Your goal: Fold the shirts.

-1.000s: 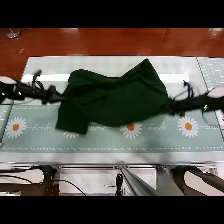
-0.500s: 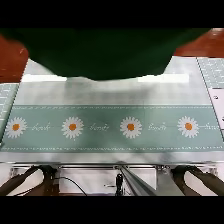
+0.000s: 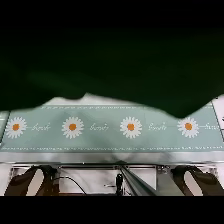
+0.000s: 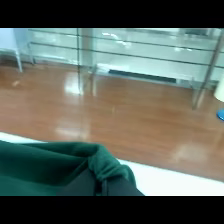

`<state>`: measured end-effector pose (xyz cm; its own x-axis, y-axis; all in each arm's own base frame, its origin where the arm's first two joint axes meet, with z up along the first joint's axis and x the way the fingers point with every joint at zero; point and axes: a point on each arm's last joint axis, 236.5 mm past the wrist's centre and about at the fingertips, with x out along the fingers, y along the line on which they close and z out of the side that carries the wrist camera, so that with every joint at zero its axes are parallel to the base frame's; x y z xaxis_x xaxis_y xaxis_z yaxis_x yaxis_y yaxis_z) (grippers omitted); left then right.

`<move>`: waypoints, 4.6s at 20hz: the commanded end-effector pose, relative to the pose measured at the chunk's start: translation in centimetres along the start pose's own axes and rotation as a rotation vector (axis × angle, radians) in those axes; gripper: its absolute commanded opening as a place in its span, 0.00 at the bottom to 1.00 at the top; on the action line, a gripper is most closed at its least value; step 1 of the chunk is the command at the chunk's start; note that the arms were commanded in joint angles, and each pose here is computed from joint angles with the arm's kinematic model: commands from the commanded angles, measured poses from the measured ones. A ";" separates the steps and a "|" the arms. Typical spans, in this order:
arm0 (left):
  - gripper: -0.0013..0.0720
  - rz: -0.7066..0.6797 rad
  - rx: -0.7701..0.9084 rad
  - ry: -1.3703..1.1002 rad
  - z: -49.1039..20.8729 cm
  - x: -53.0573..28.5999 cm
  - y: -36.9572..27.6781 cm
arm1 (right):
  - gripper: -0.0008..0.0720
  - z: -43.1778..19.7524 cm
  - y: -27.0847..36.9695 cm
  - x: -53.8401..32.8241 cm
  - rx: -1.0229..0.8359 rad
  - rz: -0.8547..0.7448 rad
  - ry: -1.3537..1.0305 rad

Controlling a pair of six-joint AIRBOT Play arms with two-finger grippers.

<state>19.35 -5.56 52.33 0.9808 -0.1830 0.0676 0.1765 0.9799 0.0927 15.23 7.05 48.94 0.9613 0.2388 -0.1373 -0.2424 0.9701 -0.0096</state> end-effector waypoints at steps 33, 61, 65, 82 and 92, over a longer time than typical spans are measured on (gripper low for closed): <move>0.04 -0.094 -0.726 1.199 -55.3 24.6 0.1 | 0.05 -42.3 -8.7 38.6 0.688 0.237 0.891; 0.98 0.129 -0.858 1.693 -60.4 -4.5 2.1 | 0.86 -50.4 -6.0 18.1 0.818 0.020 1.009; 0.98 0.158 -1.006 1.606 -61.3 -6.2 0.4 | 0.86 -50.9 -3.2 16.8 0.886 0.069 0.975; 0.04 -0.285 -0.983 1.661 -60.7 -6.8 -11.2 | 0.86 -51.7 -11.1 12.4 0.866 -0.200 1.060; 0.04 -0.288 -0.979 1.662 -60.7 -6.8 -11.2 | 0.86 -57.4 -5.3 6.0 0.855 -0.150 1.500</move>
<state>15.81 -10.49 -9.48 -0.0927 -0.6501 -0.7542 -0.2789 0.7441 -0.6071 15.96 -0.33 -7.76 -0.0174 0.3710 -0.9285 0.4707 0.8223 0.3197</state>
